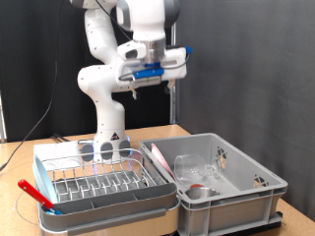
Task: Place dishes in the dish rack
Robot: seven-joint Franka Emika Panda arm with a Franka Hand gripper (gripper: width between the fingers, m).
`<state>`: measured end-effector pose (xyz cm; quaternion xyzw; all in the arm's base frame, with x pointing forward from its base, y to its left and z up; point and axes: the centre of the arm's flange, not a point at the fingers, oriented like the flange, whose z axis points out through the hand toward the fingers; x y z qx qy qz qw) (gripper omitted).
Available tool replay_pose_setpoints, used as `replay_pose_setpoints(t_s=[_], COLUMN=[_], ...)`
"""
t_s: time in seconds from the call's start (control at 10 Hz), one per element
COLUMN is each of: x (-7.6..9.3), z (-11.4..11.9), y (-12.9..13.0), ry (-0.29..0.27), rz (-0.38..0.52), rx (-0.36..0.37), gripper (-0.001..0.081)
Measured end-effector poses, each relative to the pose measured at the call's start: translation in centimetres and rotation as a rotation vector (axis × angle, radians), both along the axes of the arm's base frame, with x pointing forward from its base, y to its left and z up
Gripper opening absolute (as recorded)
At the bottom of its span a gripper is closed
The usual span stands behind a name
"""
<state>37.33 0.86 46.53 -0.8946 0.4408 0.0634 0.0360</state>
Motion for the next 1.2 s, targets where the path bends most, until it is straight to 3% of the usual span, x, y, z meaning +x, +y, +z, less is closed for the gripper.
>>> replay_pose_setpoints(t_s=[0.6, 1.2], x=[1.4, 0.6], z=[-9.7, -14.5], y=[0.7, 1.0], ry=[-0.023, 0.016], rz=[0.054, 0.098], rx=[-0.087, -0.13], gripper=[0.0803, 0.0803])
